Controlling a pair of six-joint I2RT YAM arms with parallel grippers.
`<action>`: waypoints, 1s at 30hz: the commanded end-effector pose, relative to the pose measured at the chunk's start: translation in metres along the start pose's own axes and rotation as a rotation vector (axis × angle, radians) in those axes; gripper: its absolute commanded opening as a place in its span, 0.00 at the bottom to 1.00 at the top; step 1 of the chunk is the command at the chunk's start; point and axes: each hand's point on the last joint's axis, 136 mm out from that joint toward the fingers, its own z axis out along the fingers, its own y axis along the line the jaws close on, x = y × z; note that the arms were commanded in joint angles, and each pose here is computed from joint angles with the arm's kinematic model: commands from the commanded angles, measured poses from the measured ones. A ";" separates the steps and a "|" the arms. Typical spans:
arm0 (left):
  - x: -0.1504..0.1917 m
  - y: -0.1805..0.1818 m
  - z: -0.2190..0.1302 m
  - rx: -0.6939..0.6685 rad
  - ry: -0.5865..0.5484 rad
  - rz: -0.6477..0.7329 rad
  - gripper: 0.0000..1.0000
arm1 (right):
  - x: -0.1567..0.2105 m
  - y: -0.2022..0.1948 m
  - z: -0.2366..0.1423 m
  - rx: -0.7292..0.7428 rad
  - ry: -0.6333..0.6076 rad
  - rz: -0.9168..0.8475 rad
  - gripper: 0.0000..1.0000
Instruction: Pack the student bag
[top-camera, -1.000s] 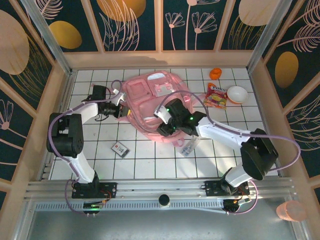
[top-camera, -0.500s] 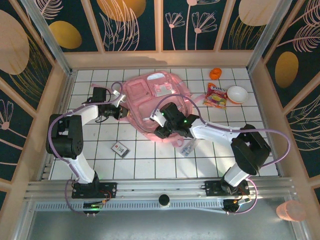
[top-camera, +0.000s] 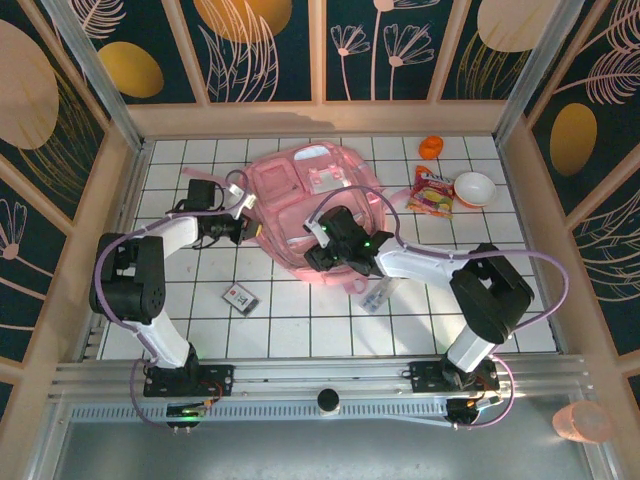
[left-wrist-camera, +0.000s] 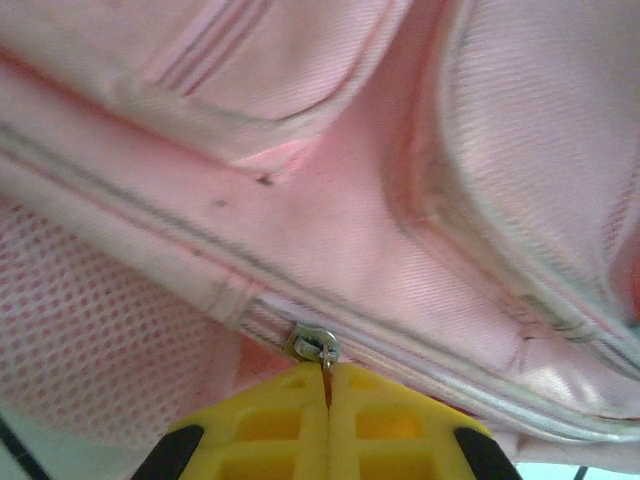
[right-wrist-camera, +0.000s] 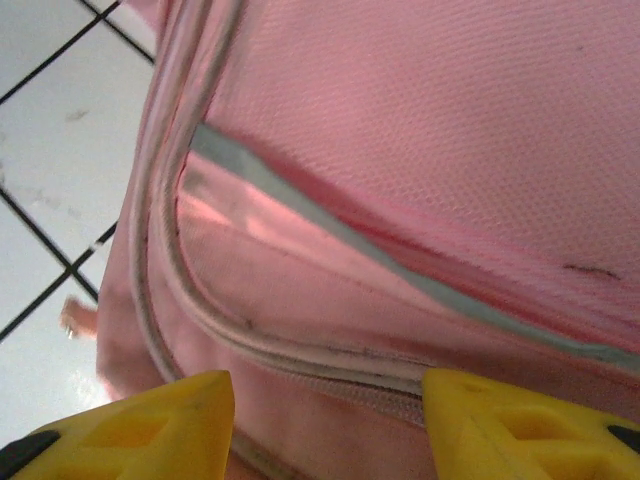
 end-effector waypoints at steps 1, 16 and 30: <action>0.005 -0.041 0.001 0.114 0.036 0.064 0.00 | -0.021 -0.030 0.007 0.101 -0.088 0.130 0.53; 0.016 -0.104 0.016 0.282 0.093 0.115 0.00 | -0.063 -0.041 0.011 0.011 -0.232 0.292 0.50; 0.021 -0.093 0.021 0.208 0.056 0.055 0.00 | -0.049 -0.038 -0.083 -0.209 -0.291 0.912 0.54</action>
